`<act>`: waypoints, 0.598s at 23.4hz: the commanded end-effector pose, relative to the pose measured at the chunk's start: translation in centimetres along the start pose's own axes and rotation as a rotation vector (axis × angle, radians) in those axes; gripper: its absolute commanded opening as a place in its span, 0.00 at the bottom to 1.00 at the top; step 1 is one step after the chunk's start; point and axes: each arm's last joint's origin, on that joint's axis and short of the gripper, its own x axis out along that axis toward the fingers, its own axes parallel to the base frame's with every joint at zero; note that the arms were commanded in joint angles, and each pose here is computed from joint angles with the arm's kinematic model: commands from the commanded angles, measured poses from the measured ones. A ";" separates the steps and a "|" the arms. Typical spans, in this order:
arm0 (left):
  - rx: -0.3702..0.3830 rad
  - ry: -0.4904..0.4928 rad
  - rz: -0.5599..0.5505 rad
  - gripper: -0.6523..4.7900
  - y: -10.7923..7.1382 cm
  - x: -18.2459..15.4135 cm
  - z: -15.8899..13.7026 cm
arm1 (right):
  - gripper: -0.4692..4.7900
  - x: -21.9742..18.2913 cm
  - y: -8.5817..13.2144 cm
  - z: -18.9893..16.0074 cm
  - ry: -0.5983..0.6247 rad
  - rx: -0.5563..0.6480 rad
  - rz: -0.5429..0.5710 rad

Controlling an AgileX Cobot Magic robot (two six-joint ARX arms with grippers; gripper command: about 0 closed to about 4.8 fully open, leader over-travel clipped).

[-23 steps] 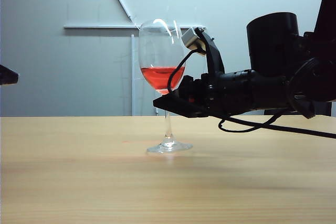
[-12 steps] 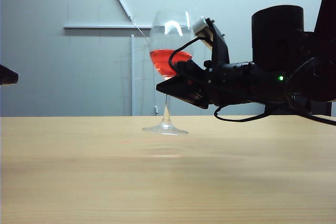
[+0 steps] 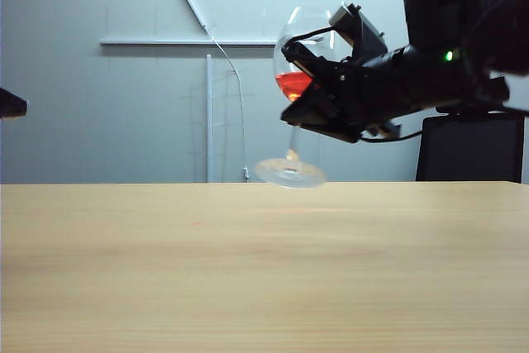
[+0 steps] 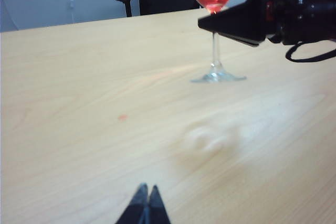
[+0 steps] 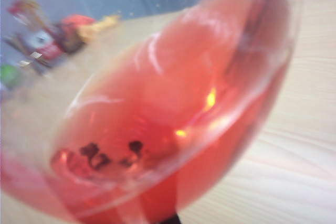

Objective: Gently pick up the goblet, rotate it counterclockwise for two full turns (viewing from above), and then place it back on the table.

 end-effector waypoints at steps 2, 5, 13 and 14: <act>0.002 -0.049 -0.002 0.11 0.0 -0.2 0.5 | 0.08 -1.3 0.8 1.5 0.049 -0.126 -0.071; 0.003 -0.049 -0.002 0.11 0.0 -0.2 0.5 | 0.08 -2.3 1.3 2.2 0.091 -0.171 -0.084; 0.002 -0.049 -0.002 0.11 0.0 -0.2 0.5 | 0.08 -3.7 3.6 2.3 0.192 -0.412 -0.080; 0.002 -0.049 -0.002 0.11 0.0 -0.2 0.5 | 0.08 -3.8 3.9 2.2 0.200 -0.430 -0.070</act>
